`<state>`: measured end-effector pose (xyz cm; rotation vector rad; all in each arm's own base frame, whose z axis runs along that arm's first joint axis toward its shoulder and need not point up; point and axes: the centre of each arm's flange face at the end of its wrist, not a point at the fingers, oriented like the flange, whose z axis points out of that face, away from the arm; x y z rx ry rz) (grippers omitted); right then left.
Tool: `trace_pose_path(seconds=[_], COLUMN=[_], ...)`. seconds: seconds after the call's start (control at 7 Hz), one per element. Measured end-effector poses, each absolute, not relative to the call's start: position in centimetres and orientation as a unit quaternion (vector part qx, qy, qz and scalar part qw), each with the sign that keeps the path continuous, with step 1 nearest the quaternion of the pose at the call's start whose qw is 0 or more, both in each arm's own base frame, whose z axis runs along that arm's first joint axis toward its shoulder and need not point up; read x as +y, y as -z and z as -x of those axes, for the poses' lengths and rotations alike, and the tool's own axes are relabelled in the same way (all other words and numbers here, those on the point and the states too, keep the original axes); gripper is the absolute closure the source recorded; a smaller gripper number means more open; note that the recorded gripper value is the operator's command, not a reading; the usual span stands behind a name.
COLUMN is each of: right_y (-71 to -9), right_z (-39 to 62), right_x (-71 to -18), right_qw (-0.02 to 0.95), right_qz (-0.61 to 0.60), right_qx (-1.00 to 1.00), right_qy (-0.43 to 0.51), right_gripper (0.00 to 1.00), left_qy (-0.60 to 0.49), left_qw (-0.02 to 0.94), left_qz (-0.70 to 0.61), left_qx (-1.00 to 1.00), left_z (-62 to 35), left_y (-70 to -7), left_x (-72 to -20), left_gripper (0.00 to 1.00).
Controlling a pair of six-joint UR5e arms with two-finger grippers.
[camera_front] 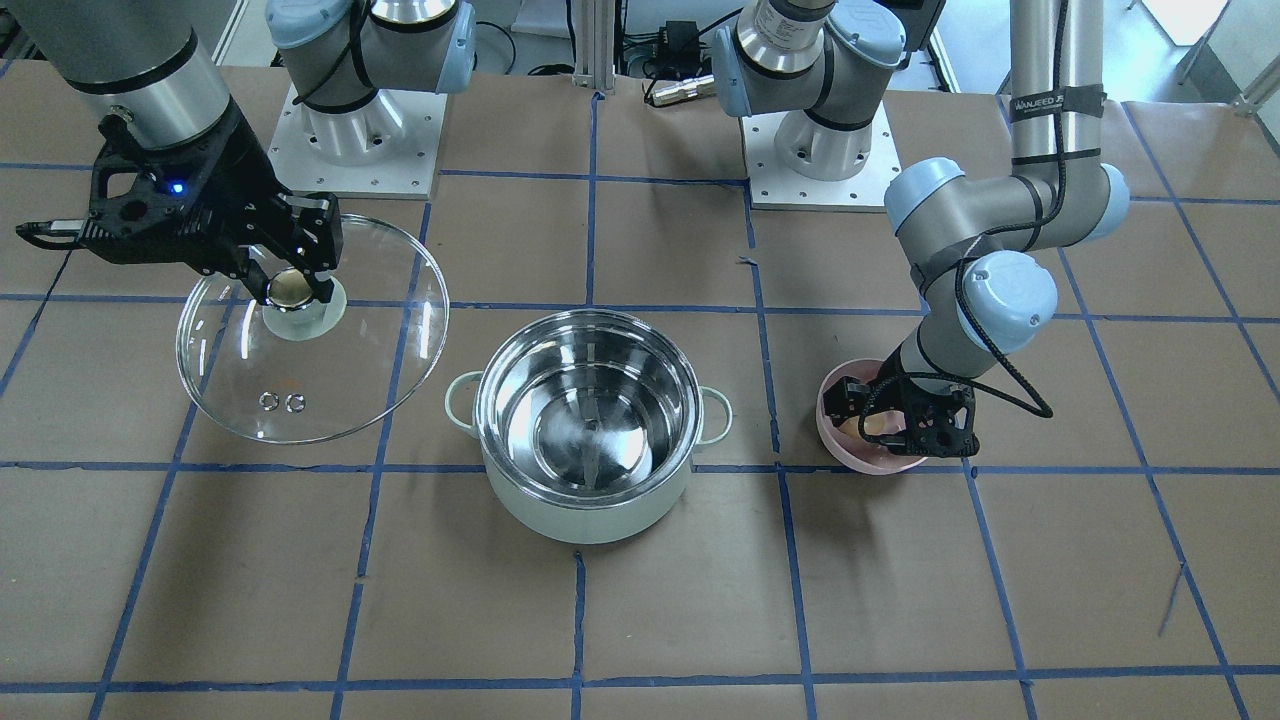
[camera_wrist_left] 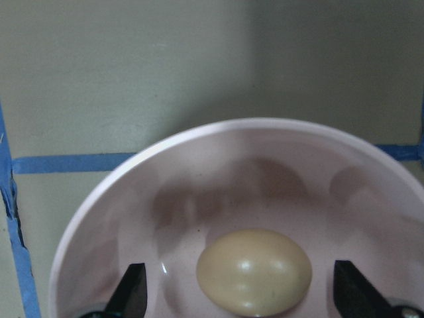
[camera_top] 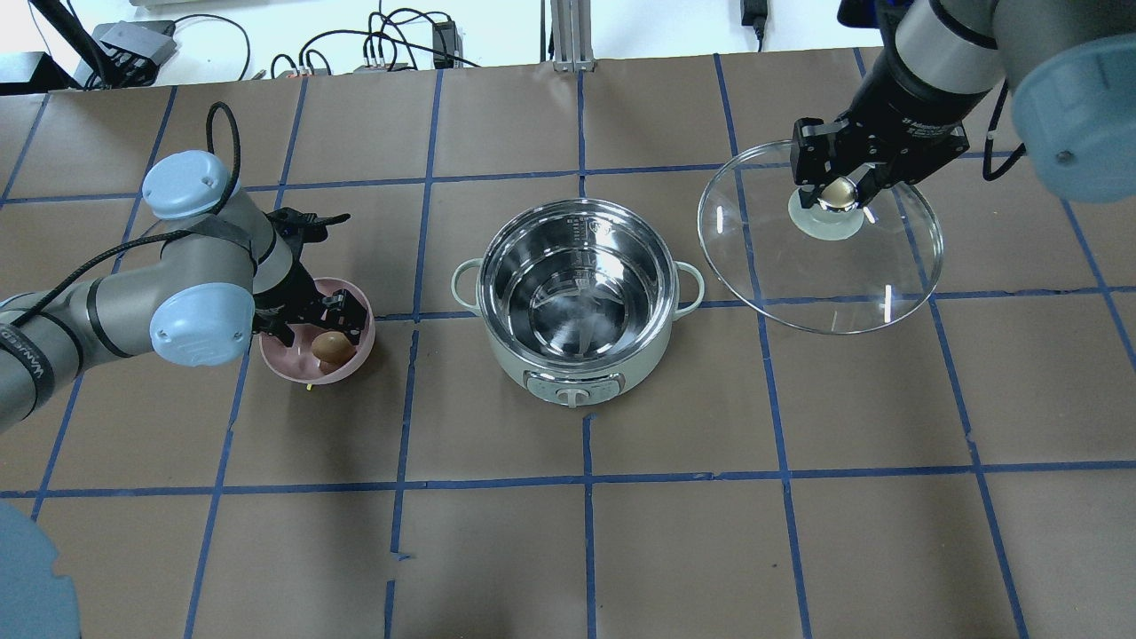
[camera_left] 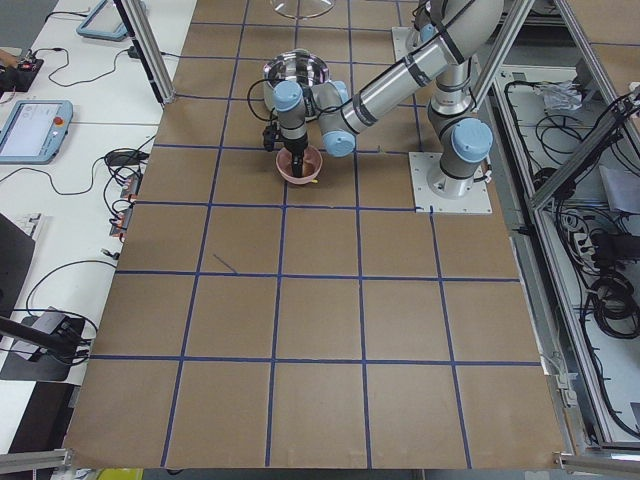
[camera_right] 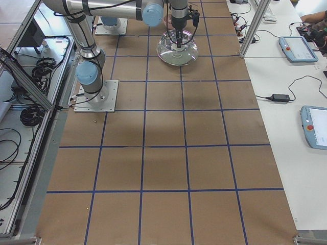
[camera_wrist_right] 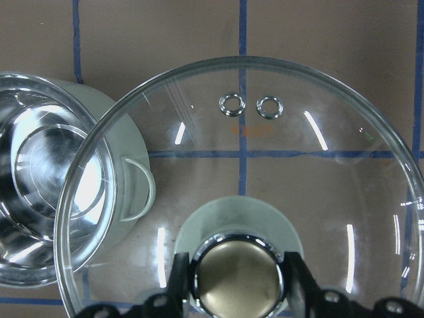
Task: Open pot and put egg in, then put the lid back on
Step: 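Lower the left gripper into the pink bowl and close on the egg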
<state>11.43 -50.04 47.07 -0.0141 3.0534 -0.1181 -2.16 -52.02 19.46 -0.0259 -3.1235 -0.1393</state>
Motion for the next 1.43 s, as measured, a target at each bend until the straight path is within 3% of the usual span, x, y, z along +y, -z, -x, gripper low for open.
trace_pose_path(seconds=[0.71, 1.43], right_y=[-46.96, -46.95], right_z=[-11.43, -11.43], right_x=[-50.05, -50.05], right_qw=[0.043, 0.043], right_qz=[0.005, 0.005], right_qx=[0.998, 0.998], right_qy=[0.037, 0.037], right_gripper=[0.61, 0.61], left_qy=[0.046, 0.046], left_qw=[0.009, 0.007], left_qz=[0.008, 0.008], left_qx=[-0.999, -0.999], left_z=[2.18, 2.14], left_y=[-19.26, -19.32], left_x=[-52.04, -52.05], left_gripper=[0.72, 0.76])
